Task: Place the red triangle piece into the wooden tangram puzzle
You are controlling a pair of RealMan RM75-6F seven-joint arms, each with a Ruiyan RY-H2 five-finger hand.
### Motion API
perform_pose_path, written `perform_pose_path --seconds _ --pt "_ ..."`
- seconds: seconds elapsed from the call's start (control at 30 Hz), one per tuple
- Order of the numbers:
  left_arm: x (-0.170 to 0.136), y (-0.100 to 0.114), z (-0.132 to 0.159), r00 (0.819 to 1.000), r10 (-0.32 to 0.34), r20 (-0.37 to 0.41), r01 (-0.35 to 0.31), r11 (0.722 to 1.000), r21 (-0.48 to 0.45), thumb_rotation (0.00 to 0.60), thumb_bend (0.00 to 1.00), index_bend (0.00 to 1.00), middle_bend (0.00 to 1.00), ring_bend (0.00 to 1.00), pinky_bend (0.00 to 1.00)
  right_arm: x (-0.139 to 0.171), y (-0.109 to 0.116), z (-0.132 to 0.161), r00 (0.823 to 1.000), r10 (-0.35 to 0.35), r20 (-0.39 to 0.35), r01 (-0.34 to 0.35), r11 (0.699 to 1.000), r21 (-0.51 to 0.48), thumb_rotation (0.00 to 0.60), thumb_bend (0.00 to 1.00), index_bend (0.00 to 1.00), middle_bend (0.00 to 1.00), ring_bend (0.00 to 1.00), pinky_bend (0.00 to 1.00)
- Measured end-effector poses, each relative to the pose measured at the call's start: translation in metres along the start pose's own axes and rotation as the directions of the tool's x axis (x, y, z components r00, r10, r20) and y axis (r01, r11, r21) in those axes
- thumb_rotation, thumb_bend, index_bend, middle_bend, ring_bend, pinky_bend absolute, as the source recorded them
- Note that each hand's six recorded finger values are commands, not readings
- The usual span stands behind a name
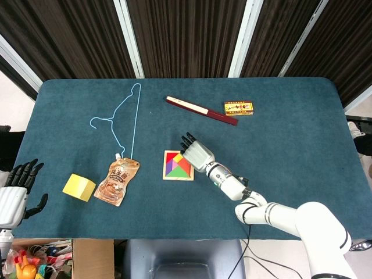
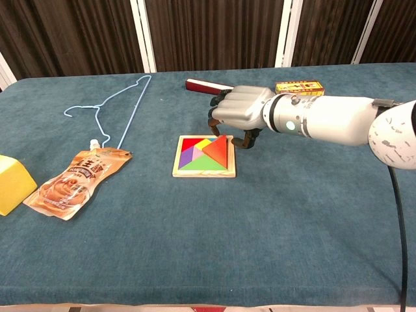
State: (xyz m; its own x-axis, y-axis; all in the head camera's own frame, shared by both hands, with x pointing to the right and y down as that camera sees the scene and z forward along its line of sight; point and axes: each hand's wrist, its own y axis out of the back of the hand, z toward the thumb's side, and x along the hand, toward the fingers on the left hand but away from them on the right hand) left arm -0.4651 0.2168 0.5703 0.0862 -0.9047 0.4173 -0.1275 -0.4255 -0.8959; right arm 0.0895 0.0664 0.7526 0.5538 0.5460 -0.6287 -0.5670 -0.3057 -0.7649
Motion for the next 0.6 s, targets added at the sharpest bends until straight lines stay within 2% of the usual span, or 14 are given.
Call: perform_pose_path --seconds 0.6 --pt "0.0009 -0.0008 0.0027 1.0 -0.002 0.008 0.002 1.0 0.004 0.6 0.43 0.0 0.0 0.0 0.08 0.0015 -0.0019 0.0034 1.0 0.012 -0.01 -0.012 1.0 0.013 0.6 0.61 0.46 0.26 0.04 0.0"
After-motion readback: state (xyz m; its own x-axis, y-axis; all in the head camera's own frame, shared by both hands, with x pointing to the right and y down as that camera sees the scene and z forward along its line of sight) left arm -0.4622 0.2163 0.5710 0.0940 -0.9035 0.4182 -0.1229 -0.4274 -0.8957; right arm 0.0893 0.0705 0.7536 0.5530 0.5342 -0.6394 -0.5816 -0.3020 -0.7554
